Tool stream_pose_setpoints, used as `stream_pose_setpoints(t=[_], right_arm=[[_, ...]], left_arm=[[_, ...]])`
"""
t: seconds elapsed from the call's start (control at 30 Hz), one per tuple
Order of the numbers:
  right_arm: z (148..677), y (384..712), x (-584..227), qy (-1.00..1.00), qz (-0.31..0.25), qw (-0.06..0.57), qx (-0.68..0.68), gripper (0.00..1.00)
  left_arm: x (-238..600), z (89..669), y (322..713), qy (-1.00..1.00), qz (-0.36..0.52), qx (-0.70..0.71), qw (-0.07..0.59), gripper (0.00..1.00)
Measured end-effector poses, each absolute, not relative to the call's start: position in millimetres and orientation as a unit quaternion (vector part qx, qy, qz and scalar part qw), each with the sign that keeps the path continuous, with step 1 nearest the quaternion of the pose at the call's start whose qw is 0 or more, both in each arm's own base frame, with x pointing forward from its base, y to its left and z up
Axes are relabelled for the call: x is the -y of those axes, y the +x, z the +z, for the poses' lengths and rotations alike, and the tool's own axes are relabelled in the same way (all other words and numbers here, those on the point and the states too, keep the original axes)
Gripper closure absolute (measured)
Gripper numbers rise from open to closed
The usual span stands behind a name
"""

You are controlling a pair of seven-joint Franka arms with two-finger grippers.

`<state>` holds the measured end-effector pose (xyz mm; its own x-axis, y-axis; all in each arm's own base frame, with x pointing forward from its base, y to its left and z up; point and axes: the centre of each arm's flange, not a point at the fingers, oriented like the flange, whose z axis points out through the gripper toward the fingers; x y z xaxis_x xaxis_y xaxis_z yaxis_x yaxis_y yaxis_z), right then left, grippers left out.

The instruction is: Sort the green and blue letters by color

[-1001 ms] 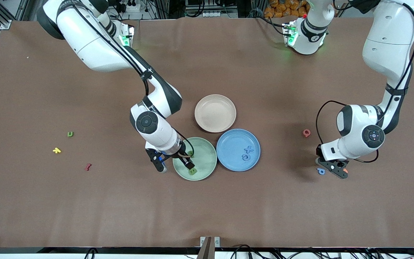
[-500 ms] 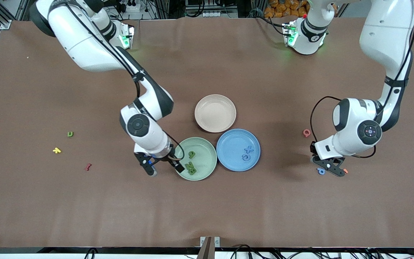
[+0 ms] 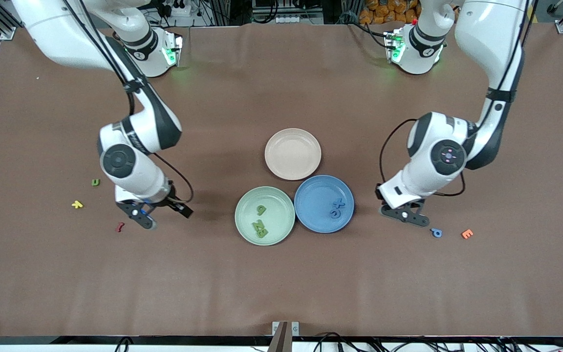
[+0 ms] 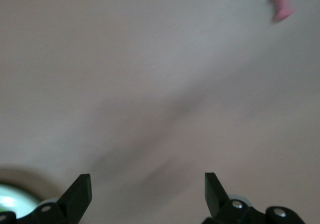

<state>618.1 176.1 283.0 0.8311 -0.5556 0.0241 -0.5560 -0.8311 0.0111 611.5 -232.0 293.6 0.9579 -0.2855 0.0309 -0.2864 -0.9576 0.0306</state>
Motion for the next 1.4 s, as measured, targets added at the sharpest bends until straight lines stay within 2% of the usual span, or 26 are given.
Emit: stream_pose_setpoints(t=[0.43,0.7,0.97,1.1,1.3,1.33,1.4], right_arm=[[285.2,591.6,-23.1,0.991,-0.013,0.049,0.122,0.0],[297.0,577.9,36.1,0.999,-0.019,0.05,0.002,0.0],[291.1,566.8,101.0,0.994,0.014,0.055,-0.09,0.0],[275.0,553.4,120.4,0.993,0.032,0.058,-0.1,0.0],[257.8,540.4,126.7,0.992,0.028,0.055,-0.108,0.01],[256.4,539.1,127.5,0.992,0.028,0.055,-0.108,0.05],[253.4,536.5,129.8,0.992,0.028,0.055,-0.109,0.05]], left_arm=[[322.3,295.5,585.6,0.997,0.017,0.078,0.024,0.67],[356.0,281.4,583.1,0.999,0.014,0.043,0.027,0.67],[363.5,246.1,590.0,0.999,0.0,0.029,0.022,0.67],[365.1,235.3,594.4,0.999,-0.002,0.027,0.021,0.67],[366.2,232.0,596.8,0.999,-0.002,0.026,0.022,0.67],[366.3,232.5,597.1,0.999,-0.002,0.026,0.022,0.67],[366.5,233.6,597.9,0.999,0.0,0.025,0.023,0.66]])
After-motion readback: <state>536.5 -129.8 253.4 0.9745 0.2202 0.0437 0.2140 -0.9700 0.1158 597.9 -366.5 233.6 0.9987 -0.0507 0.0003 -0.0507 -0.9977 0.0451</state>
